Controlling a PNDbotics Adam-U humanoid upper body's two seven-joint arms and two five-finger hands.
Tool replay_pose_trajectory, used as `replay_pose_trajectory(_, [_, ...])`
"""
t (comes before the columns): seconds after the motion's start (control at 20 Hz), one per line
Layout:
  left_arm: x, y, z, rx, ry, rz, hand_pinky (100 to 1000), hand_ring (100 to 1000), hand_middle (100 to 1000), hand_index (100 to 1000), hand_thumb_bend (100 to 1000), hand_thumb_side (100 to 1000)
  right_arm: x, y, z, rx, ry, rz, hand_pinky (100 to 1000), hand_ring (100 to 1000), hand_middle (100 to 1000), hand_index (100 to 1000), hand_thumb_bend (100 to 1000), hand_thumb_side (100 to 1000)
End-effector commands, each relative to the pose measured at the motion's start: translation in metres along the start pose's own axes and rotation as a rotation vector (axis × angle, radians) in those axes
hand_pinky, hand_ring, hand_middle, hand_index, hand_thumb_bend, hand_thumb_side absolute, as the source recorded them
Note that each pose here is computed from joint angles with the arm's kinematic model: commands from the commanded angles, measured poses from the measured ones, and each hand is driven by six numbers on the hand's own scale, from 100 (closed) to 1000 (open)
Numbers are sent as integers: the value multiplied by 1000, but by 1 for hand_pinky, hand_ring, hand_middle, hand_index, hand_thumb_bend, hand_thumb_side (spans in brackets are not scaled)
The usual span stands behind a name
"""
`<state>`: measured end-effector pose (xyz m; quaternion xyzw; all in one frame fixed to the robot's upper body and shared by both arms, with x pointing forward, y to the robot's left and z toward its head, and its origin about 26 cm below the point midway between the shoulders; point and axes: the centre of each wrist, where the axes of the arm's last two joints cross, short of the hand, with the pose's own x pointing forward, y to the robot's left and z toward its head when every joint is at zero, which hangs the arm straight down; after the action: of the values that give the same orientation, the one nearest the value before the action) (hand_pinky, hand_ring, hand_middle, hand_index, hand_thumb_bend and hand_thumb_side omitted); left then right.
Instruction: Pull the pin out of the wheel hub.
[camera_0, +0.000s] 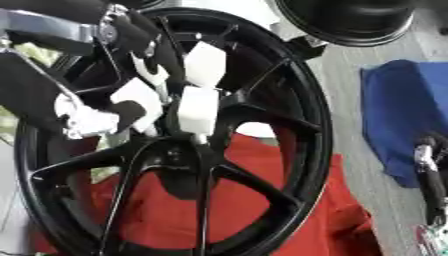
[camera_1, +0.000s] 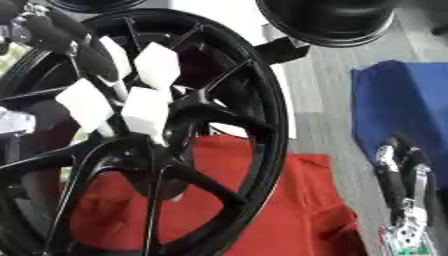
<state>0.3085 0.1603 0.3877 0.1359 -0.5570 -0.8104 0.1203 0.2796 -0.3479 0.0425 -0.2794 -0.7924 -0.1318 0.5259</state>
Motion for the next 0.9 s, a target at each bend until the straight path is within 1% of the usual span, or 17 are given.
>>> replay_pose_trajectory(0.05, [-1,5,5,6,19,-24,811,783,806,895,100,595,4,-2,-4,-3,-22,6,680,785,632,793,100,637])
replay_pose_trajectory(0.25, [-5,3,4,2,33,-21,813,785,808,895,100,594,4,-1,-4,-3,-22,5,680,785,632,794,100,638])
replay_pose_trajectory(0.6, [-15,-3,-1,-20,59,-14,838,810,833,911,100,640,4,-1,-4,-3,-23,3,680,783,631,793,100,640])
replay_pose_trajectory(0.8, [-18,-6,-3,-32,51,-15,842,813,834,913,100,790,4,-1,-4,-5,-23,2,678,781,630,792,100,636])
replay_pose_trajectory(0.9, [-19,-7,-4,-36,50,-18,840,812,831,910,100,840,5,-1,-5,-6,-23,2,678,781,629,792,100,634])
